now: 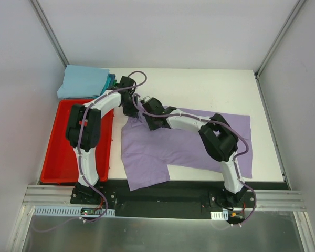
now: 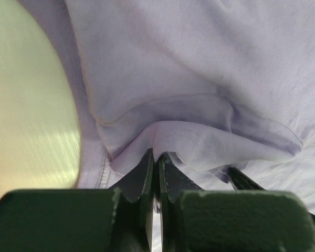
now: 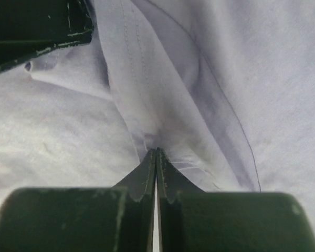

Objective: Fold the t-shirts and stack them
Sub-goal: Fold the flattened tshirt in 1/3 of the way

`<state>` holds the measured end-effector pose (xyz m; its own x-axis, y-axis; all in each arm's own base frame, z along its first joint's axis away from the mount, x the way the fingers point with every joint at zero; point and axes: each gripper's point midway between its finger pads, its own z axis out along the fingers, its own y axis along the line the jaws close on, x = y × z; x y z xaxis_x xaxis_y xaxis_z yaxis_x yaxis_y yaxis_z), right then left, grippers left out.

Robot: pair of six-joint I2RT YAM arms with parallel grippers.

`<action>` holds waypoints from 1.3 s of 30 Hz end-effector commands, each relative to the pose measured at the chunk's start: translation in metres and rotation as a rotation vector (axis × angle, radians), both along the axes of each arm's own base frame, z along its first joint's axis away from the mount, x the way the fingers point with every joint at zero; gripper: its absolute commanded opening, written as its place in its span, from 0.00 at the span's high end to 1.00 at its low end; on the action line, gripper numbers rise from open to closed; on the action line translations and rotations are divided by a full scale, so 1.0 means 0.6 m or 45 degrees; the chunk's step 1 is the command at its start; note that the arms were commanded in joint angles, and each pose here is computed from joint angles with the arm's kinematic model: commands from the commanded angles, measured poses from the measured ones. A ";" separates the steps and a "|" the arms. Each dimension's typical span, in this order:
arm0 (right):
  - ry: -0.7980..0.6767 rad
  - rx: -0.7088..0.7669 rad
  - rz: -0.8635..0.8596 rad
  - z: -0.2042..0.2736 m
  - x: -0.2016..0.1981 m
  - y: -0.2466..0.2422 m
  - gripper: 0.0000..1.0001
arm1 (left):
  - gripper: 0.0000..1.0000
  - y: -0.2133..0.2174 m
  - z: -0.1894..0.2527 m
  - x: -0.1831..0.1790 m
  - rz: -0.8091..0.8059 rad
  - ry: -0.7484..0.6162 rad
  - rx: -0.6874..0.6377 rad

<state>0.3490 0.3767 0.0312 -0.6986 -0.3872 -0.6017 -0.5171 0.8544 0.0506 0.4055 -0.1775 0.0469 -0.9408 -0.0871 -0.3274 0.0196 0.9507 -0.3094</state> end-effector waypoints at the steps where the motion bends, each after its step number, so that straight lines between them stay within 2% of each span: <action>1: -0.016 0.025 0.099 0.087 -0.022 -0.011 1.00 | 1.00 0.005 0.039 -0.018 0.009 -0.042 -0.034; 9: 0.039 -0.016 0.173 0.097 -0.056 -0.039 1.00 | 1.00 0.000 0.037 -0.075 0.001 -0.021 -0.051; 13: 0.058 -0.050 0.186 0.096 -0.068 -0.059 1.00 | 0.99 0.000 0.025 -0.117 -0.010 -0.005 -0.005; 20: 0.152 0.005 0.239 0.093 -0.106 -0.069 1.00 | 0.98 0.005 0.001 -0.174 0.012 0.055 0.041; 23: 0.214 0.025 0.256 0.078 -0.126 -0.070 0.99 | 0.92 0.011 -0.003 -0.188 0.016 0.055 0.068; 27: 0.232 0.031 0.231 0.070 -0.132 -0.074 0.99 | 0.74 0.017 -0.009 -0.204 0.018 0.072 0.077; 29: 0.248 0.041 0.229 0.070 -0.136 -0.075 0.87 | 0.65 0.017 -0.012 -0.212 0.008 0.078 0.079; 30: 0.265 0.061 0.243 0.071 -0.141 -0.072 0.77 | 0.57 0.016 -0.010 -0.217 0.000 0.077 0.074; 32: 0.315 0.116 0.280 0.078 -0.152 -0.066 0.43 | 0.49 0.014 -0.003 -0.220 -0.007 0.061 0.067; 34: 0.321 0.148 0.274 0.088 -0.154 -0.073 0.28 | 0.35 0.009 0.012 -0.223 -0.028 0.032 0.038; 35: 0.291 0.162 0.253 0.103 -0.149 -0.082 0.16 | 0.22 0.004 0.025 -0.224 -0.038 0.008 0.017; 36: 0.252 0.164 0.219 0.115 -0.142 -0.096 0.13 | 0.04 -0.002 0.038 -0.226 -0.065 -0.016 -0.012; 37: 0.218 0.161 0.179 0.124 -0.136 -0.111 0.04 | 0.01 -0.010 0.058 -0.226 -0.083 -0.050 -0.049; 39: 0.146 0.172 0.055 0.146 -0.120 -0.151 0.04 | 0.01 -0.023 0.094 -0.228 -0.124 -0.120 -0.104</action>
